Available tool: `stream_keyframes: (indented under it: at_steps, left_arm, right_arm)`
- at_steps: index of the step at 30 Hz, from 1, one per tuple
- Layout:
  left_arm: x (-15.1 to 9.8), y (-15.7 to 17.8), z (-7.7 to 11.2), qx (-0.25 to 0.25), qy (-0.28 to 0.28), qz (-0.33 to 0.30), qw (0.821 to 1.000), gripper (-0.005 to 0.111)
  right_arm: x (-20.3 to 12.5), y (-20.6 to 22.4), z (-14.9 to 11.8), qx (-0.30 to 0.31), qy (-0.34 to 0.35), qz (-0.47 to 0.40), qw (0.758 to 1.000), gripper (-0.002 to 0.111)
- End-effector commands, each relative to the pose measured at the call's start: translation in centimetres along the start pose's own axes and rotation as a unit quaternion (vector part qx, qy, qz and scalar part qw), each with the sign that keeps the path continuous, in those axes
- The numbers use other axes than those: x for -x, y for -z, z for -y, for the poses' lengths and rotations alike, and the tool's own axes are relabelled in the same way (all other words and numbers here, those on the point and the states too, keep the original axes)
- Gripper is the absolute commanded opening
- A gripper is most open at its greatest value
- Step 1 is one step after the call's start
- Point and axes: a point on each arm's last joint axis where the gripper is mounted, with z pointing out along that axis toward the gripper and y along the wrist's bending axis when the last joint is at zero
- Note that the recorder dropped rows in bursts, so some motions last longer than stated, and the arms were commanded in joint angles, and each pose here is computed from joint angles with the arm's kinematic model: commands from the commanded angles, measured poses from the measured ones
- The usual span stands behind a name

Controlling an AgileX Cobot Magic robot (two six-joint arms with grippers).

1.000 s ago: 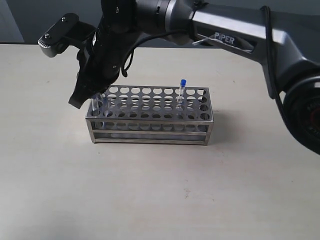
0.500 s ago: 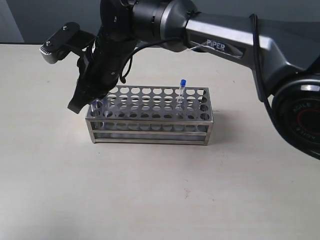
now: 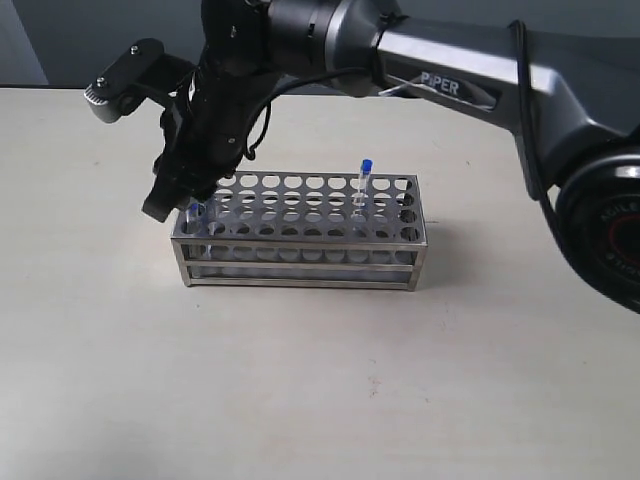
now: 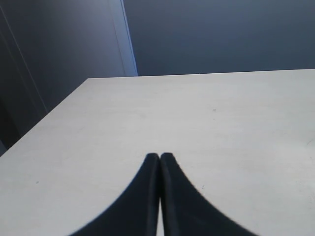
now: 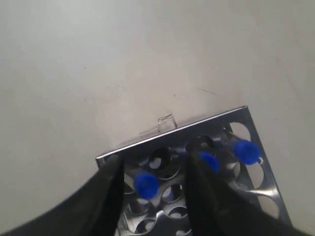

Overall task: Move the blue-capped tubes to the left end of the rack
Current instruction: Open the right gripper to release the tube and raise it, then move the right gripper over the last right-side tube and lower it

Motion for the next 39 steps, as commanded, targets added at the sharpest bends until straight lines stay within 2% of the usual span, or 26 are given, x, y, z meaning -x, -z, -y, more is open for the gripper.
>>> stream_keyframes:
  at_steps: [1,8,13,17,20,25,29,39]
  left_arm:
    - [0.0,0.0,0.0,-0.003,0.001,0.006,1.000,0.000]
    - [0.0,0.0,0.0,-0.003,0.001,0.006,1.000,0.000]
    - [0.0,0.0,0.0,-0.003,0.001,0.006,1.000,0.000]
    - [0.0,0.0,0.0,-0.003,0.001,0.006,1.000,0.000]
    - [0.0,0.0,0.0,-0.003,0.001,0.006,1.000,0.000]
    - [0.0,0.0,0.0,-0.003,0.001,0.006,1.000,0.000]
    - [0.0,0.0,0.0,-0.003,0.001,0.006,1.000,0.000]
    - [0.0,0.0,0.0,-0.003,0.001,0.006,1.000,0.000]
  right_arm:
    - [0.3,2.0,-0.2,0.004,-0.002,0.002,1.000,0.040]
    - [0.9,5.8,-0.5,0.001,-0.021,0.016,1.000,0.040]
    - [0.5,8.8,0.4,-0.011,-0.055,0.020,0.998,0.040]
    - [-1.3,10.6,2.8,-0.032,-0.096,-0.012,0.995,0.040]
    - [-3.4,11.4,5.5,-0.049,-0.159,-0.042,0.985,0.040]
    - [-6.5,11.4,9.0,-0.059,-0.221,-0.054,0.972,0.040]
    - [-8.3,10.5,10.6,-0.057,-0.251,-0.059,0.965,0.040]
    - [-10.2,6.6,11.6,-0.036,-0.270,-0.103,0.957,0.040]
